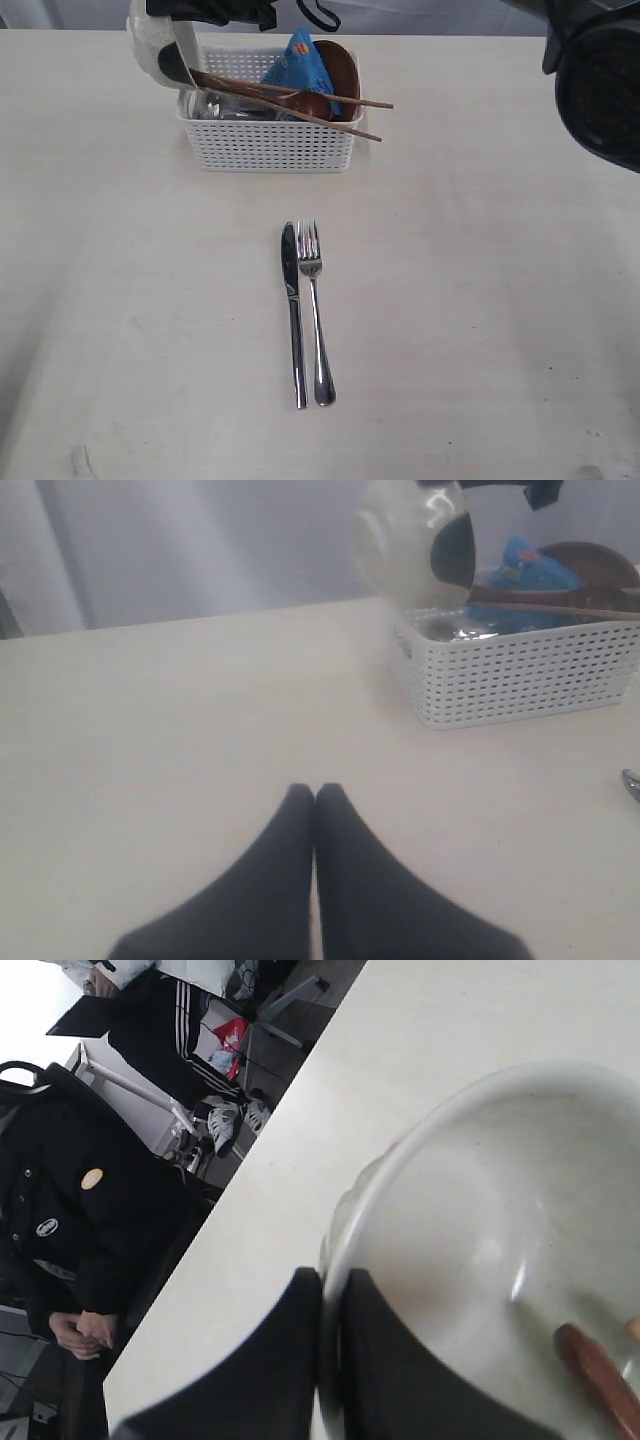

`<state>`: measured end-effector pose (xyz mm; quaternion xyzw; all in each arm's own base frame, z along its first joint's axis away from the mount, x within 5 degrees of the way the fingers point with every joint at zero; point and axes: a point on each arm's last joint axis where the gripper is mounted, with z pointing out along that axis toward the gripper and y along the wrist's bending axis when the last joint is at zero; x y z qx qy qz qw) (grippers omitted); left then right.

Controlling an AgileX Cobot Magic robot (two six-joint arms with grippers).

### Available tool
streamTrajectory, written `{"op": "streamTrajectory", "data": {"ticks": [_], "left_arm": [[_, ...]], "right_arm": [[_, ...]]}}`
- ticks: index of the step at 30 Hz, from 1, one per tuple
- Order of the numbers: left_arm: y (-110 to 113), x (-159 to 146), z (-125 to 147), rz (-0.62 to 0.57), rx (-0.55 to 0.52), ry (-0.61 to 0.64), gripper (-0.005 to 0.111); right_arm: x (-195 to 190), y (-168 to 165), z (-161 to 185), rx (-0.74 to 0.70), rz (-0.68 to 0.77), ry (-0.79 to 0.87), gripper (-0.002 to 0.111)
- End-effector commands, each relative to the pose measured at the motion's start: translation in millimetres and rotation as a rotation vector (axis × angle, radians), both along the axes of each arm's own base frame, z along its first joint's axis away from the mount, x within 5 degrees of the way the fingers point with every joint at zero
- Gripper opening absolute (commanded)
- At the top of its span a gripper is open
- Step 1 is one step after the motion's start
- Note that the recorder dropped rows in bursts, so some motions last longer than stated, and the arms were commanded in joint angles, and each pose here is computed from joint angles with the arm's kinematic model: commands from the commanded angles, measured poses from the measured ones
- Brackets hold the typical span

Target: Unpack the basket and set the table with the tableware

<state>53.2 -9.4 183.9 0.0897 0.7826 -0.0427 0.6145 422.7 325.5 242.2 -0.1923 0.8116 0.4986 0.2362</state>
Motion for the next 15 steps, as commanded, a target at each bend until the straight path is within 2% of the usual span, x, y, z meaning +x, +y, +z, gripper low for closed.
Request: {"op": "streamTrajectory", "data": {"ticks": [1,15], "left_arm": [[0.3,-0.1,-0.1,0.003,0.004,-0.006,0.000],[0.3,-0.1,-0.1,0.003,0.004,-0.006,0.000]], "right_arm": [[-1.1,0.5,7.0,0.017,0.012,-0.023,-0.001],[-1.5,5.2,8.4,0.025,-0.004,-0.058,-0.001]]}}
